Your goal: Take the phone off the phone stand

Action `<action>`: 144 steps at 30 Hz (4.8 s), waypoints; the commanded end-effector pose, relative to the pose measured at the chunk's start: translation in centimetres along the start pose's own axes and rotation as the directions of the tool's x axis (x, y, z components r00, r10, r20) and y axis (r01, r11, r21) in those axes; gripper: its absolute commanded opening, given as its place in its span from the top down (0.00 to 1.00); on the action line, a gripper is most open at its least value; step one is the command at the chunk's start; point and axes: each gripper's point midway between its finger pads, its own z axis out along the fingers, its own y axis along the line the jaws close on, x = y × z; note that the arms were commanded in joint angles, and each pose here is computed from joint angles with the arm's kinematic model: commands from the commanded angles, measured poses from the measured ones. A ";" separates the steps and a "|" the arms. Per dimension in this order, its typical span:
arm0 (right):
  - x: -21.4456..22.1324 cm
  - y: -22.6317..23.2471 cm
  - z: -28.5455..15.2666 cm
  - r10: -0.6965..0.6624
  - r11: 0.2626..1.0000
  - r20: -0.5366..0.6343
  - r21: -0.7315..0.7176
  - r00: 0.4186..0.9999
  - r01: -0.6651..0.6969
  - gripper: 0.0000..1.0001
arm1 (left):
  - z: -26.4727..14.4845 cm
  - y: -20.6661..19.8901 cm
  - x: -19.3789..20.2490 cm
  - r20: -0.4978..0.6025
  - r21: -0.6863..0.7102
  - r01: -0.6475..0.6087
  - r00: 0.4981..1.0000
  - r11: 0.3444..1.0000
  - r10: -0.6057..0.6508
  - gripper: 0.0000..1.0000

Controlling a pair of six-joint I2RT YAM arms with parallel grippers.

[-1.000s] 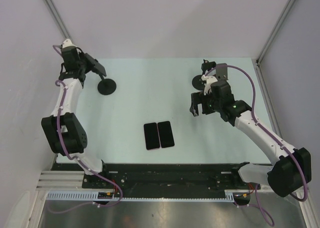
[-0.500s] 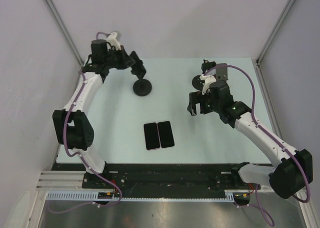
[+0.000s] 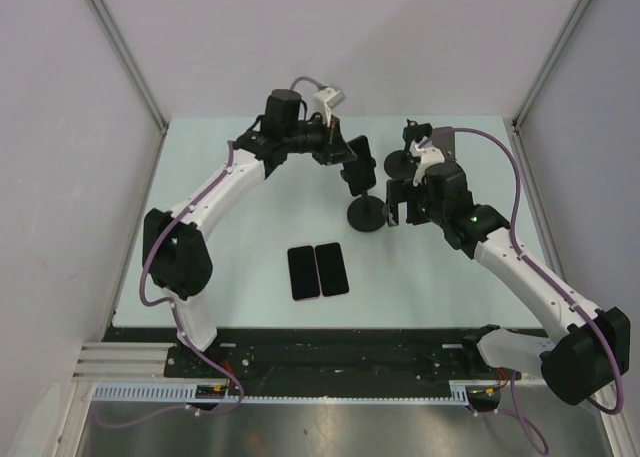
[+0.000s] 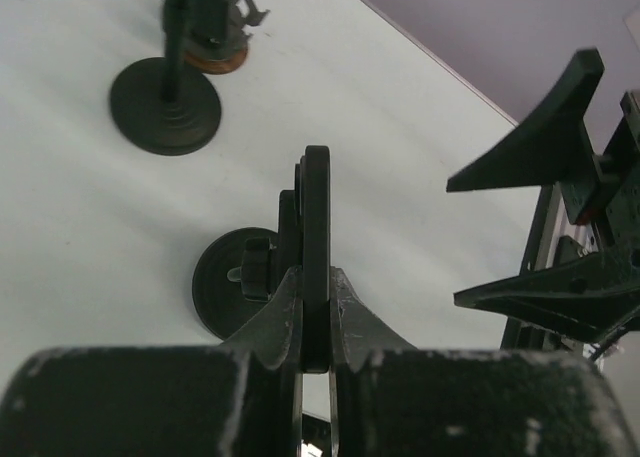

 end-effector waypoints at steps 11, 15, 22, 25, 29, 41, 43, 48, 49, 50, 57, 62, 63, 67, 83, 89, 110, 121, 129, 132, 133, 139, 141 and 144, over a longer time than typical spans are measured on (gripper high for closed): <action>-5.4 0.0 -3.3 -0.019 1.000 0.232 0.001 0.973 0.020 0.00 | 1.7 -8.7 -3.4 0.108 0.146 -0.222 0.972 0.964 0.208 0.76; -7.4 0.6 -3.4 -0.030 0.999 0.305 -0.021 0.952 0.038 0.00 | 1.0 -9.0 -3.3 0.108 0.133 -0.200 0.976 0.971 0.187 0.48; -9.4 1.0 -3.4 -0.041 0.998 0.383 -0.027 0.923 0.056 0.00 | -1.7 -10.1 -5.0 0.152 0.079 -0.184 0.974 0.980 0.171 0.09; -10.5 1.5 -3.3 -0.041 0.997 0.422 -0.038 0.906 0.063 0.00 | -3.7 -9.7 -5.9 0.184 -0.012 -0.175 0.967 0.985 0.174 0.00; -11.4 2.4 -2.8 -0.053 0.996 0.455 -0.044 0.889 0.082 0.00 | -6.3 -7.9 -5.5 0.206 -0.165 -0.138 0.963 0.977 0.171 0.00; -12.8 3.2 -0.1 -0.093 0.991 0.501 -0.041 0.861 0.131 0.00 | -12.0 -3.5 1.0 0.185 -0.471 -0.041 0.972 0.881 0.145 0.00; -12.5 3.5 0.4 -0.112 0.987 0.491 -0.047 0.864 0.154 0.00 | -11.8 -3.5 1.8 0.178 -0.461 -0.026 0.977 0.887 0.121 0.00; -10.8 3.8 2.3 -0.122 0.983 0.428 -0.073 0.895 0.168 0.00 | -11.1 -3.4 2.9 0.160 -0.446 -0.020 0.982 0.895 0.101 0.00; -10.5 3.7 2.6 -0.123 0.983 0.417 -0.071 0.900 0.168 0.00 | -11.0 -3.4 3.2 0.155 -0.444 -0.020 0.983 0.896 0.099 0.00; -10.1 3.6 2.8 -0.126 0.984 0.404 -0.067 0.906 0.167 0.00 | -10.9 -3.4 3.3 0.151 -0.442 -0.022 0.984 0.897 0.099 0.00; -8.8 3.3 4.0 -0.143 0.983 0.354 -0.058 0.924 0.174 0.11 | -9.2 -3.8 4.3 0.127 -0.394 -0.037 0.988 0.918 0.094 0.00; -8.4 3.3 4.1 -0.146 0.982 0.340 -0.065 0.929 0.178 0.27 | -7.8 -4.4 4.7 0.118 -0.352 -0.049 0.988 0.935 0.097 0.00; -8.5 3.4 4.0 -0.146 0.981 0.343 -0.069 0.928 0.180 0.30 | -7.5 -4.6 4.7 0.119 -0.344 -0.052 0.988 0.938 0.098 0.00; -9.0 3.7 3.1 -0.128 0.983 0.362 -0.080 0.923 0.168 0.62 | -5.5 -5.0 5.2 0.118 -0.297 -0.070 0.987 0.952 0.110 0.00; -9.0 4.0 2.2 -0.014 0.993 0.351 -0.108 0.936 0.056 1.00 | 1.4 -6.5 6.2 0.228 -0.118 -0.122 0.963 0.985 0.147 0.03; -8.8 3.7 2.2 0.001 0.995 0.343 -0.095 0.939 0.033 1.00 | 3.5 -6.3 6.0 0.240 -0.077 -0.123 0.961 0.989 0.139 0.18; -8.3 3.9 2.3 -0.015 0.993 0.326 -0.107 0.945 0.052 1.00 | 3.6 -6.9 4.4 0.300 -0.010 -0.055 0.952 0.998 0.056 0.85; -7.4 2.7 1.5 -0.012 0.981 0.267 -0.185 0.964 0.063 1.00 | 2.2 -5.7 5.4 0.260 0.085 -0.083 0.964 0.993 0.058 1.00; -6.8 3.2 1.2 -0.048 0.954 0.249 -0.276 0.967 0.118 1.00 | 1.6 -5.3 5.5 0.228 0.191 -0.101 0.972 0.976 0.056 0.99; -6.8 3.5 1.0 -0.038 0.945 0.246 -0.307 0.969 0.115 1.00 | 1.4 -4.7 5.6 0.217 0.207 -0.087 0.975 0.975 0.041 1.00; -6.8 3.6 1.0 -0.037 0.942 0.244 -0.315 0.969 0.115 1.00 | 1.4 -4.6 5.6 0.215 0.210 -0.084 0.976 0.974 0.038 0.99; -7.2 4.4 0.6 -0.024 0.923 0.261 -0.364 0.965 0.121 1.00 | 1.5 -4.6 5.8 0.194 0.248 -0.065 0.981 0.967 0.016 0.81; -7.4 4.7 0.5 -0.022 0.916 0.268 -0.381 0.963 0.127 1.00 | 1.5 -4.8 6.0 0.186 0.263 -0.062 0.983 0.963 0.013 0.77; -7.4 4.9 0.6 -0.016 0.914 0.267 -0.387 0.964 0.122 1.00 | 1.6 -4.7 6.4 0.175 0.272 -0.055 0.985 0.961 0.007 0.72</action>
